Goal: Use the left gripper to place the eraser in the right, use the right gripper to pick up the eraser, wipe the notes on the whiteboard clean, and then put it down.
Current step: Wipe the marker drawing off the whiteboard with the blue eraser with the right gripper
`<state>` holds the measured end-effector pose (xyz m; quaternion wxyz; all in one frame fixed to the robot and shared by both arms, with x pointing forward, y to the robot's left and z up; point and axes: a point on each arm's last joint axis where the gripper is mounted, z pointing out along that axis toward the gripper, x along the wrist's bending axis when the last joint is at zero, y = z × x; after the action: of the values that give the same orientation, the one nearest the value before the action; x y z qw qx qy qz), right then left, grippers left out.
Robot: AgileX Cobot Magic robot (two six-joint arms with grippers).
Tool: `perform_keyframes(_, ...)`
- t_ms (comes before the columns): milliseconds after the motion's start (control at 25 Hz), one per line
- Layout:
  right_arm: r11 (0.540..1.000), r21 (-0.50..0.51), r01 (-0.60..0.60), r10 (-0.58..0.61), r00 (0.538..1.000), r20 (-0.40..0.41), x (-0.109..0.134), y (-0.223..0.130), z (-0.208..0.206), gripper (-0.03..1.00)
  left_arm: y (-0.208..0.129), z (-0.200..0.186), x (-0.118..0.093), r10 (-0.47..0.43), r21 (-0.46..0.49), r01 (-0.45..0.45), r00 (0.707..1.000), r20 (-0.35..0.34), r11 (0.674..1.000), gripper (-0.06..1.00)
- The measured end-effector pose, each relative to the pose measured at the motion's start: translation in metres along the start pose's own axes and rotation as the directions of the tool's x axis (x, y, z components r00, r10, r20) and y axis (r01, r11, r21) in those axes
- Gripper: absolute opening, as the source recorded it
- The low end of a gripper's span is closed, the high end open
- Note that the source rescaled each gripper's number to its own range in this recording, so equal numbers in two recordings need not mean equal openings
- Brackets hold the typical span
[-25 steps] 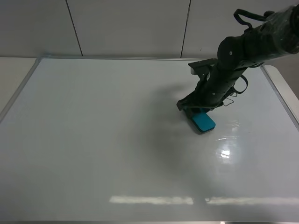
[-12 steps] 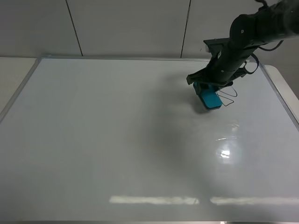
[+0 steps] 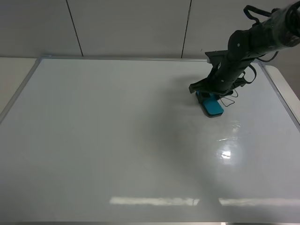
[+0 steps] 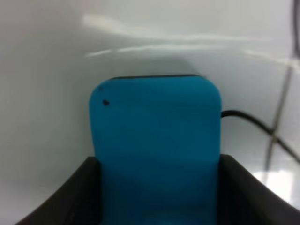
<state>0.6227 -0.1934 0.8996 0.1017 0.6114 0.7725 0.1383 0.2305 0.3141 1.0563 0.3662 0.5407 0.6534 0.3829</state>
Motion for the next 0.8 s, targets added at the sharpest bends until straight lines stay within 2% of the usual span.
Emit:
perform_keyframes(160, 0.999, -0.016, -0.043, 0.044, 0.999, 0.019, -0.023, 0.002, 0.001, 0.03, 0.000, 0.000, 0.000, 0.001, 0.000, -0.001, 1.000, 0.000, 1.000, 1.00)
perform_keyframes(560, 0.974, -0.034, -0.224, 0.227, 0.970, 0.093, -0.118, -0.009, -0.005, 0.03, 0.000, 0.000, 0.000, 0.003, 0.000, -0.003, 1.000, 0.000, 1.000, 1.00)
perform_keyframes(680, 0.970, -0.036, -0.240, 0.242, 0.965, 0.098, -0.124, -0.010, -0.006, 0.03, 0.000, 0.000, 0.000, 0.004, 0.000, -0.004, 1.000, 0.000, 1.000, 1.00)
perform_keyframes(800, 0.978, -0.034, -0.205, 0.208, 0.975, 0.085, -0.118, -0.008, -0.005, 0.03, 0.000, 0.000, 0.000, 0.004, 0.000, -0.004, 1.000, 0.000, 1.000, 1.00)
